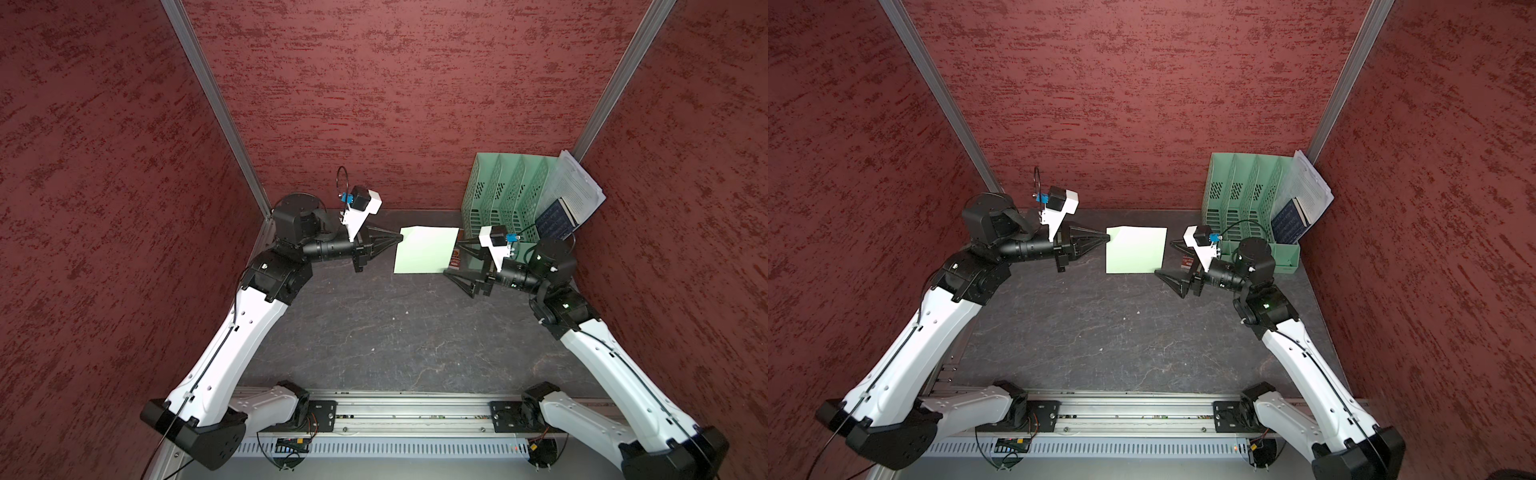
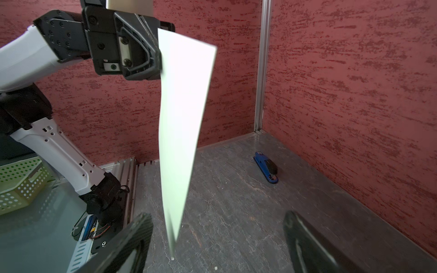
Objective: Fold the square paper along the opposite sides
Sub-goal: Pick up the paper from the center of the board.
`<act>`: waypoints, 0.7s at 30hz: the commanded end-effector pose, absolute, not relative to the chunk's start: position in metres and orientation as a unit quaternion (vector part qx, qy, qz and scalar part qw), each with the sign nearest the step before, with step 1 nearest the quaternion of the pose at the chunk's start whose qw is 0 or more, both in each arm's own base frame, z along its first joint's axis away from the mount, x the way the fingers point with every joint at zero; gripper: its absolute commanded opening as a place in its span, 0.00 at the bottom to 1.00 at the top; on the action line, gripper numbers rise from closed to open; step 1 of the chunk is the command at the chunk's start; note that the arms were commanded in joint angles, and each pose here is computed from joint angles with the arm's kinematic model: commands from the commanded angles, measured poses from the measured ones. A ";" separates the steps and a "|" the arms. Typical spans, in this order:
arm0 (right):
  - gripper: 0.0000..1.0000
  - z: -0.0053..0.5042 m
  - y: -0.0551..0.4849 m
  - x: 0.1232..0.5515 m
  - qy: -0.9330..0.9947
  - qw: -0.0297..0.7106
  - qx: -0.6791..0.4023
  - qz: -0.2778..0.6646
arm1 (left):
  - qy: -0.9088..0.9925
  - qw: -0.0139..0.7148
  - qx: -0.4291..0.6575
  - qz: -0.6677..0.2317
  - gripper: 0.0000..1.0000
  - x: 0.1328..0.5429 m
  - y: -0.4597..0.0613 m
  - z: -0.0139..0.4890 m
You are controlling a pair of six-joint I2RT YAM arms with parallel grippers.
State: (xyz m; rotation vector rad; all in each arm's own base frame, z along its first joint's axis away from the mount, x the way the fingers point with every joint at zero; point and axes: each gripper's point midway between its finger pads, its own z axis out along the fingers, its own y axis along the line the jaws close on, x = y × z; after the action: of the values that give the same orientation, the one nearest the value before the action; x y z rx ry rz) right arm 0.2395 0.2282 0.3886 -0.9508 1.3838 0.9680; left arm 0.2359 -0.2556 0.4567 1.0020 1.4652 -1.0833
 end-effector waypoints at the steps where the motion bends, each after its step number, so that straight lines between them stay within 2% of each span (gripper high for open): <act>1: 0.87 0.419 0.232 0.223 0.540 0.569 -0.435 0.441 | 0.592 0.508 0.417 -0.466 0.00 0.237 -0.259 0.460; 7: 0.67 0.427 0.240 0.218 0.521 0.541 -0.446 0.486 | 0.586 0.509 0.410 -0.478 0.00 0.245 -0.264 0.455; 12: 0.41 0.427 0.240 0.218 0.526 0.533 -0.443 0.493 | 0.583 0.511 0.408 -0.483 0.00 0.250 -0.268 0.455; 18: 0.38 0.428 0.237 0.217 0.530 0.545 -0.439 0.479 | 0.579 0.516 0.411 -0.479 0.00 0.249 -0.267 0.459; 21: 0.33 0.429 0.236 0.218 0.529 0.554 -0.437 0.472 | 0.586 0.511 0.412 -0.476 0.00 0.249 -0.267 0.455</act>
State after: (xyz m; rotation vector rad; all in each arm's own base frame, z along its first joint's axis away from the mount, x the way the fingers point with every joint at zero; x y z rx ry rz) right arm 0.2229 0.2403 0.4092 -1.0323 1.3107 1.1635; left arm 0.2538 -0.2672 0.4502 0.9729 1.4329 -1.1485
